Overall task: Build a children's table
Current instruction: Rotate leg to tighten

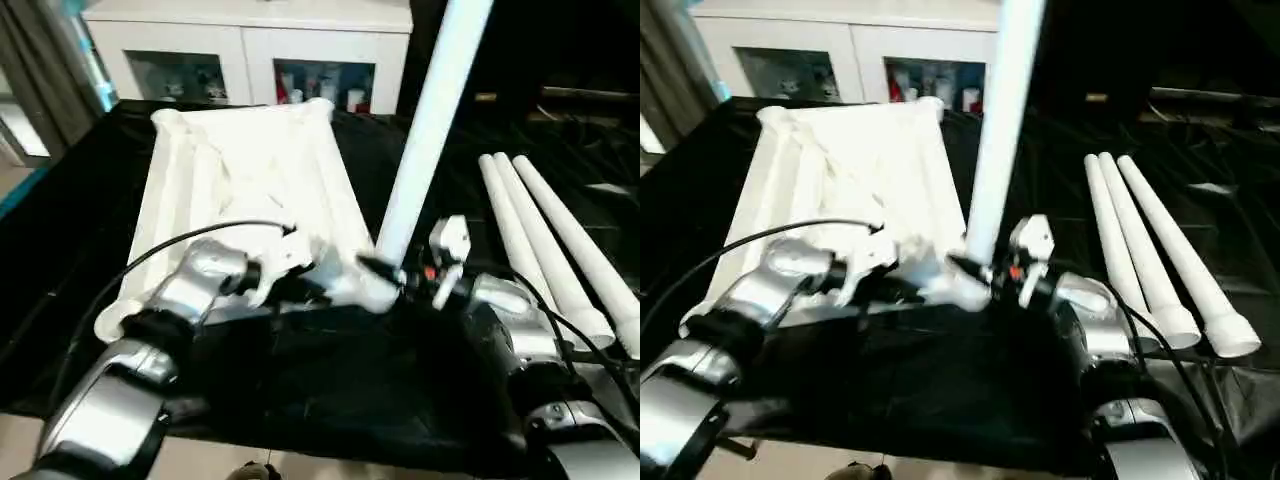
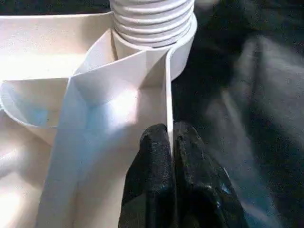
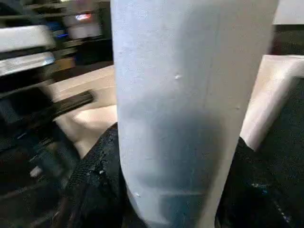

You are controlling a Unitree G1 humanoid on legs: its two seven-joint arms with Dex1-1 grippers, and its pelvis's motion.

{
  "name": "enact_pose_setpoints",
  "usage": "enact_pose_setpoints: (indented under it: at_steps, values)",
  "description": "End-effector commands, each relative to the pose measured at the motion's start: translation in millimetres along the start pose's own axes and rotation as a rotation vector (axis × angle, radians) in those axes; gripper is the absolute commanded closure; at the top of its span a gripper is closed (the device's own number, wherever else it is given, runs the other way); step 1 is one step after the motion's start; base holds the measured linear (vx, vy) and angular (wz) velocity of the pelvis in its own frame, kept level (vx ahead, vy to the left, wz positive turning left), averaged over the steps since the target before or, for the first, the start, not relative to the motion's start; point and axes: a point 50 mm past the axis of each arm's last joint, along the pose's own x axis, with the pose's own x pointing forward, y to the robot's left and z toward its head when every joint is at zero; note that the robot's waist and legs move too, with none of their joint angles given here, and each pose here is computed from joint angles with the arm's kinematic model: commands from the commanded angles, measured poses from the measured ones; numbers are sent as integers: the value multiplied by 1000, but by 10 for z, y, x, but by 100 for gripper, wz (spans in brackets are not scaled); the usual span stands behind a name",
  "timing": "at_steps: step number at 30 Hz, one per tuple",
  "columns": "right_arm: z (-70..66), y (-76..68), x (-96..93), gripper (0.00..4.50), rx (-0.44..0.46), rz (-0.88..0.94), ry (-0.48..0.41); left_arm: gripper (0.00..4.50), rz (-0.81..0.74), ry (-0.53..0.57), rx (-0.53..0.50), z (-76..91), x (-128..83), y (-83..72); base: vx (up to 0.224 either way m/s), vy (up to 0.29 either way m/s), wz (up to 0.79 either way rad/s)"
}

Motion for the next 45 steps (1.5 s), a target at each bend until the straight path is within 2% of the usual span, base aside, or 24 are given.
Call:
enact_pose_setpoints:
  at_steps: [1, 4, 7, 8, 9, 13, 19, 24, 29, 32, 37, 40, 41, 45]
  values:
    - [-660, -3, -360, 257, 150, -211, 289, 450, 109, -67, 9, 190, -86, 155, 0, 0, 0]
    - [-711, 17, -273, 257, 152, -311, 305, 450, 219, -54, -33, 239, -9, 216, 0, 0, 0]
    - [-750, 67, -120, 257, 148, -402, 339, 450, 353, -29, -88, 297, 101, 277, 0, 0, 0]
    - [-757, 100, -12, 257, 152, -453, 358, 450, 419, -22, -126, 336, 188, 289, 0, 0, 0]
    - [-758, 101, -8, 257, 153, -455, 358, 450, 421, -21, -127, 337, 191, 289, 0, 0, 0]
    - [-746, 184, 202, 257, 169, -551, 384, 450, 530, 5, -176, 384, 364, 264, 0, 0, 0]
    - [-758, 277, 332, 257, 206, -618, 386, 450, 576, 29, -180, 418, 490, 218, 0, 0, 0]
    - [-753, 298, 366, 257, 222, -631, 375, 450, 588, 34, -171, 424, 484, 233, 0, 0, 0]
    - [-728, 287, 383, 257, 215, -602, 374, 450, 513, 7, -134, 462, 491, 206, 0, 0, 0]
    - [-640, 220, 386, 257, 145, -466, 398, 450, 376, -5, -69, 455, 436, 168, 0, 0, 0]
    - [-574, 134, 319, 257, 113, -324, 435, 450, 278, -18, -34, 418, 332, 160, 0, 0, 0]
    - [-467, 3, 174, 257, 94, -141, 474, 450, 138, -34, 22, 361, 184, 122, 0, 0, 0]
    - [-467, 3, 174, 257, 94, -141, 474, 450, 138, -34, 22, 361, 184, 122, 0, 0, 0]
    - [-385, -76, -29, 257, 79, 92, 541, 450, -16, -56, 97, 297, 35, 43, 0, 0, 0]
